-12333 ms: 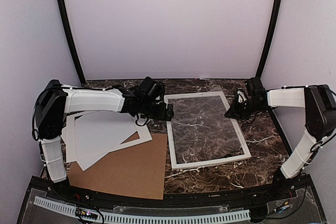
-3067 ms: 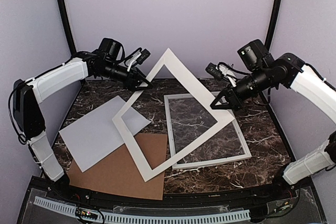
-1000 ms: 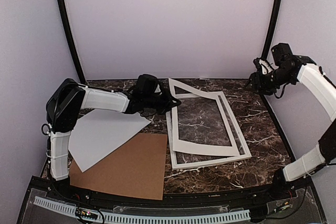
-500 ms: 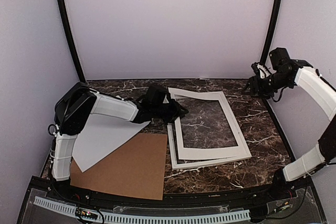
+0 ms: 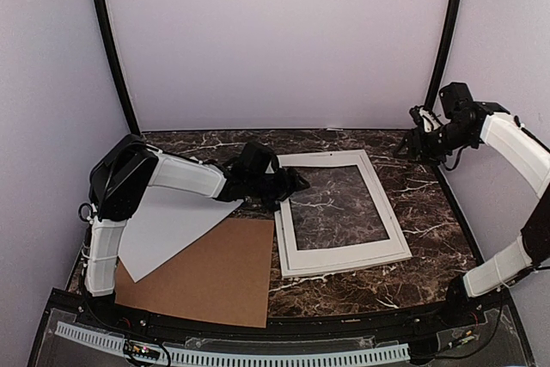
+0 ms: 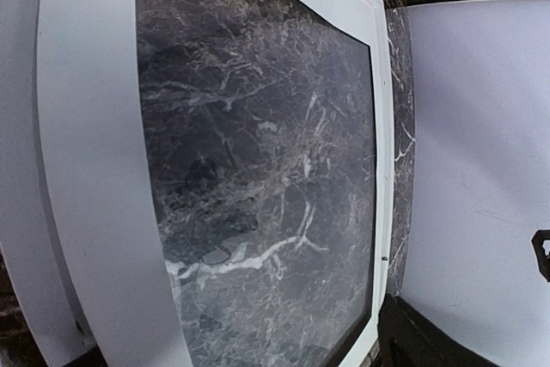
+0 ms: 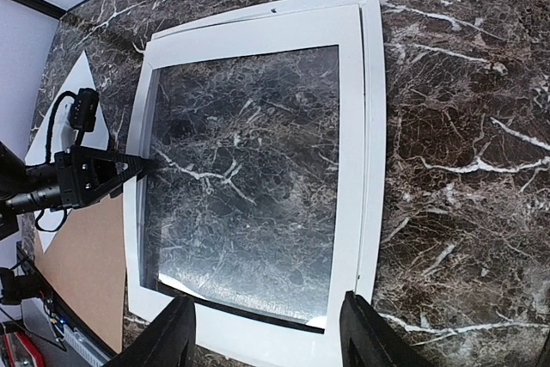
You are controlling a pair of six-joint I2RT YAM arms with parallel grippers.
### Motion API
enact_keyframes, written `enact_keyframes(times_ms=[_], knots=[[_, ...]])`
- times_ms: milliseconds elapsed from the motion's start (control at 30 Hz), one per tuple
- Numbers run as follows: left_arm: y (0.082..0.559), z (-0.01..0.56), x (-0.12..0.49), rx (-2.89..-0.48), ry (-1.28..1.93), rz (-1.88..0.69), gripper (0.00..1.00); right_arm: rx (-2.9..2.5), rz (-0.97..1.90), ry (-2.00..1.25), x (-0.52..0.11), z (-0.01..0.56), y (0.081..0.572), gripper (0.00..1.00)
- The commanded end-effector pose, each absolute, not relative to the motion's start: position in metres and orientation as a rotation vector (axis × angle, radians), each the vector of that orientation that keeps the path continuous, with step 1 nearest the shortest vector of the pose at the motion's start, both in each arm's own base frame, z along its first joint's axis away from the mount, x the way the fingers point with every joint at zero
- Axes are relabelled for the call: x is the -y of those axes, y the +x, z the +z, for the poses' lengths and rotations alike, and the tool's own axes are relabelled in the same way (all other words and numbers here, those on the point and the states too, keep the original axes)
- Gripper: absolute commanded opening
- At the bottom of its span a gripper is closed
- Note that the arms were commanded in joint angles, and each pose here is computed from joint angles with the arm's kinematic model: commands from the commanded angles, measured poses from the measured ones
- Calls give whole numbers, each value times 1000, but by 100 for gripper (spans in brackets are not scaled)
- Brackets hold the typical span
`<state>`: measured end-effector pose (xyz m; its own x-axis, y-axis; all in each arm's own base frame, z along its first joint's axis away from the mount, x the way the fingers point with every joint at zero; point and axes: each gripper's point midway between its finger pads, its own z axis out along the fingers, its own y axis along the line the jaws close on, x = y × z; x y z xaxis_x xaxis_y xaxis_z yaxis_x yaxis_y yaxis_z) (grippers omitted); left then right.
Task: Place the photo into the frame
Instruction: Place the mat board on the glass panel.
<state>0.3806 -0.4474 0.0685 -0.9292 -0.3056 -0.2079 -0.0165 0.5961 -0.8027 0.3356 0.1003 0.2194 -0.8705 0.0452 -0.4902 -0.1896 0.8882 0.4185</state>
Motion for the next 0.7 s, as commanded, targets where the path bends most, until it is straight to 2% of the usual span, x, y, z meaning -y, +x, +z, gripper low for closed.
enact_keyframes(times_ms=[0,167,667], knots=[[379,77,439,-2505,-193,-1171,89,-2522,668,-107,-103,219,338,58],[377,79,431,-2514,-138,-1097,96,-2516,686,-100,-105,216,336,57],[375,84,424,-2535,-68,-1018,97,-2523,706,-90,-106,206,330,57]])
